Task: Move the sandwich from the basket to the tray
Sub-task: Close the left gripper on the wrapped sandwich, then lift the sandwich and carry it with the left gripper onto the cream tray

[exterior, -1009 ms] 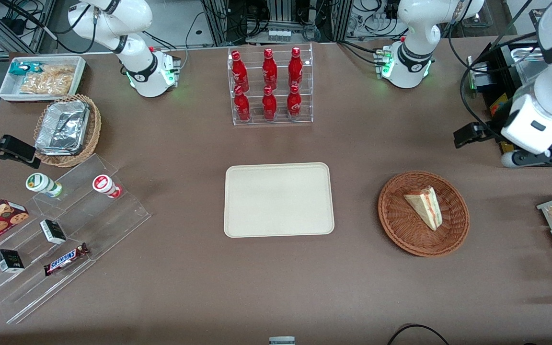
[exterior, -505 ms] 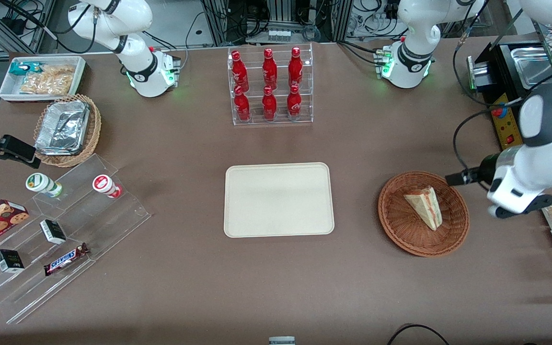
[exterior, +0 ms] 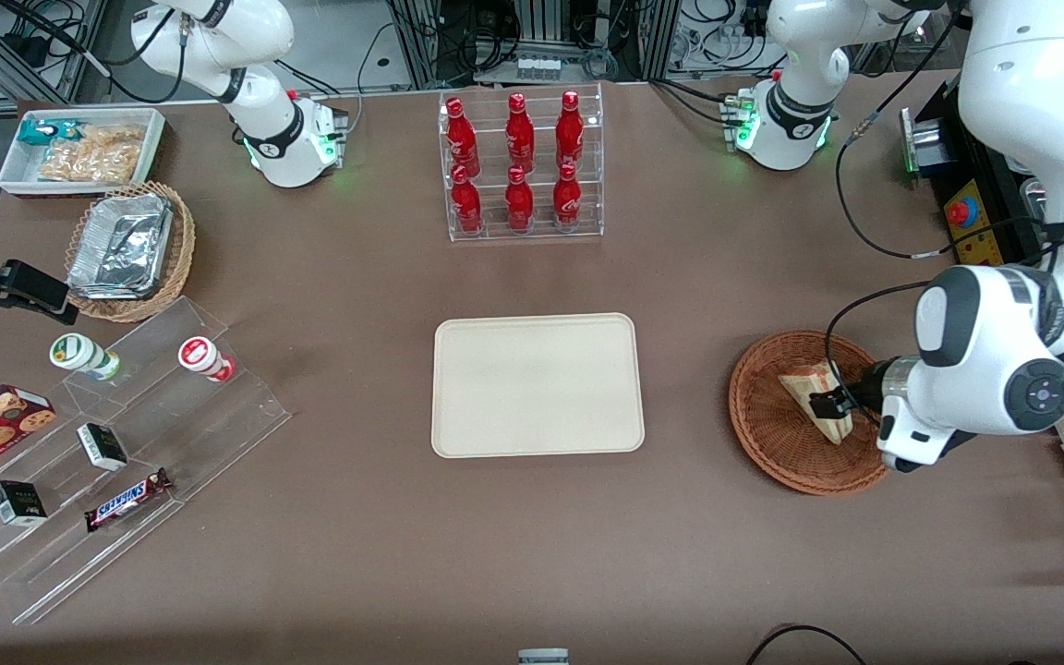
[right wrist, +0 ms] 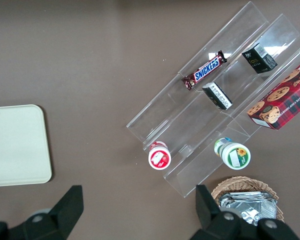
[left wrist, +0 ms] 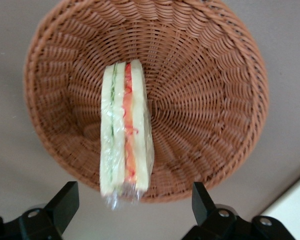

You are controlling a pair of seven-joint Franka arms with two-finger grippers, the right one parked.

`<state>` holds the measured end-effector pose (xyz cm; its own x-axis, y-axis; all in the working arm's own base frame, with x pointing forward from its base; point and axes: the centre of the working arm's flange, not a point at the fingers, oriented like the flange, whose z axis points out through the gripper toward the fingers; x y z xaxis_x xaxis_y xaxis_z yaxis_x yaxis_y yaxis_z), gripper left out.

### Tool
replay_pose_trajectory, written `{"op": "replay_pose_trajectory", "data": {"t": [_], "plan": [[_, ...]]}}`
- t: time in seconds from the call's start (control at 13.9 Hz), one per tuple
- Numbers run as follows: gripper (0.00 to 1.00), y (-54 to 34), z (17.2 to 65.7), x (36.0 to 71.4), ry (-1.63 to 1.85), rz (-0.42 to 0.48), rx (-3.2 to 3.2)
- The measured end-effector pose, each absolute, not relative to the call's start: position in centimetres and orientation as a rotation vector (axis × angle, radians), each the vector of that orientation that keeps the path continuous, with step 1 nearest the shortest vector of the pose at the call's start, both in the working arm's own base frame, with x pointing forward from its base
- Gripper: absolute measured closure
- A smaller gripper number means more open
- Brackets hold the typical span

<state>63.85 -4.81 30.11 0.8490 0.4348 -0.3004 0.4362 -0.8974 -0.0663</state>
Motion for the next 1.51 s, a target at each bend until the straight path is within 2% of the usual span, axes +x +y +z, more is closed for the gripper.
{"op": "replay_pose_trajectory", "data": {"t": [0.22, 0.43, 0.65, 0.94, 1.01, 1.08, 1.15, 1.3, 1.51], "plan": [[0.0, -4.1, 26.3, 62.0, 0.74, -0.529, 3.012], [0.0, -3.1, 25.1, 61.2, 0.764, -0.568, 3.005], [0.0, -2.5, 24.7, 60.9, 0.798, -0.581, 2.998], [0.0, -2.6, 23.4, 60.4, 0.87, -0.547, 2.984], [0.08, -2.6, 23.3, 60.3, 0.885, -0.545, 2.981], [0.08, -2.6, 23.2, 60.3, 0.902, -0.545, 2.977], [0.14, -2.6, 23.2, 60.3, 0.922, -0.543, 2.973], [0.37, -2.6, 23.3, 60.3, 0.937, -0.54, 2.969], [0.64, -2.9, 23.6, 60.6, 0.933, -0.523, 2.968]]}}
